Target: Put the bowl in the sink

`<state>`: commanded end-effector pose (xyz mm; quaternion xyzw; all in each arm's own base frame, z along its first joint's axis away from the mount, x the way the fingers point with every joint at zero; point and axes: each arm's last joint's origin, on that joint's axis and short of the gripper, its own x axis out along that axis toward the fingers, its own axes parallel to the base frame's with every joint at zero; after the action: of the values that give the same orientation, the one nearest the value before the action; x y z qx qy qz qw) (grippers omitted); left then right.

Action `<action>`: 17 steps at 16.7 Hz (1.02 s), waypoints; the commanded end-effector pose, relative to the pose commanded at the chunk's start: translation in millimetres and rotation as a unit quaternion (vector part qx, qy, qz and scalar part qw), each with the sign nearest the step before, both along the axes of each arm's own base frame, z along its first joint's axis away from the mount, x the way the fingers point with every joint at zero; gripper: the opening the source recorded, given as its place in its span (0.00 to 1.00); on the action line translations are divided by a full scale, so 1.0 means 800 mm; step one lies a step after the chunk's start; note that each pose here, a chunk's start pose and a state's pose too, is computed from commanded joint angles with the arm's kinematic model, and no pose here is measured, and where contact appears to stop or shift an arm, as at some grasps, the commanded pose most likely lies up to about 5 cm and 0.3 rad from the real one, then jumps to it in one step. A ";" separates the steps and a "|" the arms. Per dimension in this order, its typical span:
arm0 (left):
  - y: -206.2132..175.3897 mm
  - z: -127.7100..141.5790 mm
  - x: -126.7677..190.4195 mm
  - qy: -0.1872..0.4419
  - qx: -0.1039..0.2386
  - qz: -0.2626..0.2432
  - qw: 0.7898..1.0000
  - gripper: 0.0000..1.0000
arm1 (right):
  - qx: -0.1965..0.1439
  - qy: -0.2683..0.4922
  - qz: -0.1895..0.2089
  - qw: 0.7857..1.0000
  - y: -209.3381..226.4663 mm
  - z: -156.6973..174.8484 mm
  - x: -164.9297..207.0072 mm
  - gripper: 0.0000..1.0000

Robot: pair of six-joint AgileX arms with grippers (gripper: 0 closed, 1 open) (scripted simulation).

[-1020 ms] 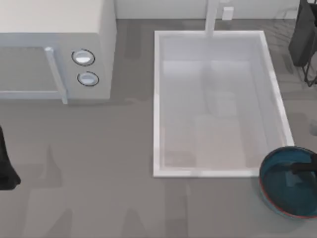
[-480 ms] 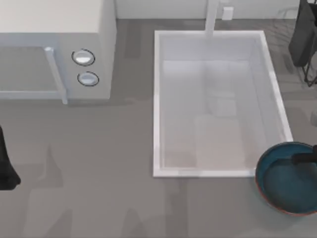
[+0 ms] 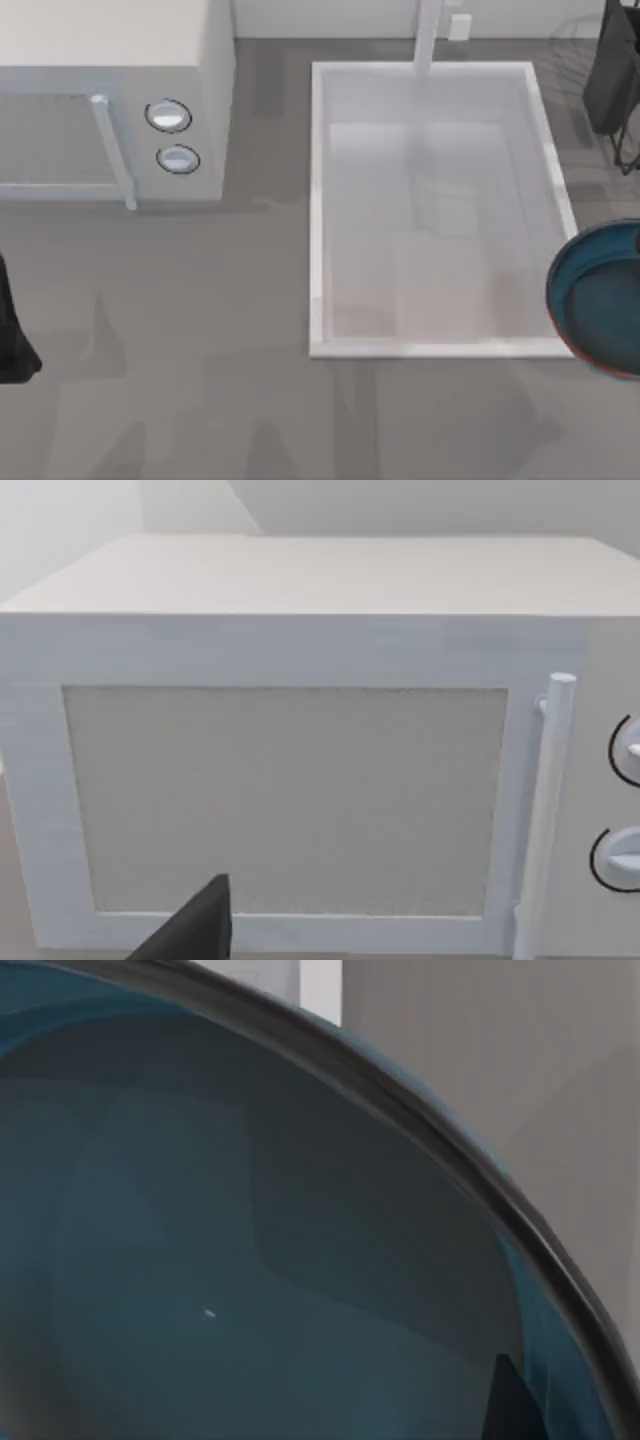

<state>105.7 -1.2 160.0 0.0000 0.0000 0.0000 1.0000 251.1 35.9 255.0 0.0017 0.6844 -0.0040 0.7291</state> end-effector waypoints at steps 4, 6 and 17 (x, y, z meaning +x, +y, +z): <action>0.000 0.000 0.000 0.000 0.000 0.000 1.000 1.00 | 0.002 -0.014 0.000 1.000 -0.002 0.034 -0.009 0.00; 0.000 0.000 0.000 0.000 0.000 0.000 1.000 1.00 | 0.002 -0.014 0.000 1.000 -0.002 0.034 -0.009 0.00; 0.000 0.000 0.000 0.000 0.000 0.000 1.000 1.00 | -0.043 -0.170 0.057 0.983 0.045 0.001 0.043 0.00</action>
<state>105.7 -1.2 160.0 0.0000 0.0000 0.0000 1.0000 285.2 71.6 255.6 -0.0679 0.5484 0.0087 0.8334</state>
